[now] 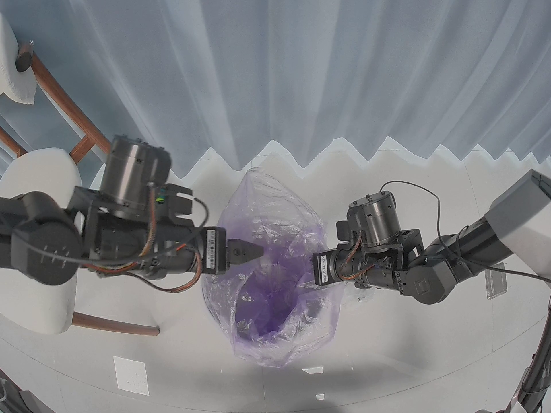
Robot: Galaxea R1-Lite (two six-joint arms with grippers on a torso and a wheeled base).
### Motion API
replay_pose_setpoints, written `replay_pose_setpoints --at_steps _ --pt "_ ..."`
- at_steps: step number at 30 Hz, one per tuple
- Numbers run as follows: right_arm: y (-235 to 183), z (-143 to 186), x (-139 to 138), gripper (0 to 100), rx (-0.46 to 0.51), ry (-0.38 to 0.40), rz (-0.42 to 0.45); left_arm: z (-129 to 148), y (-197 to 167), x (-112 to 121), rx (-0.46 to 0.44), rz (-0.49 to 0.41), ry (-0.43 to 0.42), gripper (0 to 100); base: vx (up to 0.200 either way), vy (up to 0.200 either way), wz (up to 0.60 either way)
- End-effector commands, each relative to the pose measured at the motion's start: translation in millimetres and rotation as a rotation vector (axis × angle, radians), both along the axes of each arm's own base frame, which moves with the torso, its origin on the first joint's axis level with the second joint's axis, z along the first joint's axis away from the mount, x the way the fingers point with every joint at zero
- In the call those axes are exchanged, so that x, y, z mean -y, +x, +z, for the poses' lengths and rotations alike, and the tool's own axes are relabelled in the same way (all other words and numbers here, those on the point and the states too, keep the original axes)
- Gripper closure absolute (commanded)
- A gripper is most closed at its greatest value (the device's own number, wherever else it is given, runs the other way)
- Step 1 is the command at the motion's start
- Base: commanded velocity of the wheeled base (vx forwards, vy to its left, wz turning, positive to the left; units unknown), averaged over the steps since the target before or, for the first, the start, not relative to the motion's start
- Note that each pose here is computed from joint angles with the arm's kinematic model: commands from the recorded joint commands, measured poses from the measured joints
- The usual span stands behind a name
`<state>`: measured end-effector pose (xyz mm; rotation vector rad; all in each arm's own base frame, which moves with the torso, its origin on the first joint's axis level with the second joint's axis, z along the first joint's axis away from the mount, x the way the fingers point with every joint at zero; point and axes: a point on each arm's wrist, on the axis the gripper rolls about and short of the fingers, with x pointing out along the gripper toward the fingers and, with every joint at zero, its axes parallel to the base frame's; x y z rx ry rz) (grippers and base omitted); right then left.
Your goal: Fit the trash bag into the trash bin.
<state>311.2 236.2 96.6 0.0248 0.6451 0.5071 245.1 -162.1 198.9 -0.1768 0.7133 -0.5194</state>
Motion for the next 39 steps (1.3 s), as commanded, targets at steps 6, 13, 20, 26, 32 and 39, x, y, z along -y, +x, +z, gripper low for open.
replay_pose_setpoints --at_steps 6,13,20,26,32,39 --pt "-25 21 -1 100 0.033 0.020 0.036 -37 40 45 -0.026 -0.037 0.249 100 0.000 0.000 0.00" --pt "-21 22 5 100 0.033 0.028 0.015 -10 30 30 0.034 0.014 0.238 100 0.000 0.000 0.00" --pt "-12 24 17 100 0.041 0.031 -0.025 29 1 -4 0.046 0.060 0.230 100 0.000 0.000 0.00" --pt "-14 32 20 100 0.054 0.043 -0.028 26 0 -47 -0.014 0.168 0.243 100 0.000 0.000 0.00" --pt "-20 46 21 100 0.082 0.076 -0.007 4 17 -59 -0.059 0.198 0.220 100 0.000 0.000 0.00" --pt "-33 60 22 100 0.102 0.123 0.027 -14 42 -61 -0.022 0.239 0.202 100 0.000 0.000 0.00"
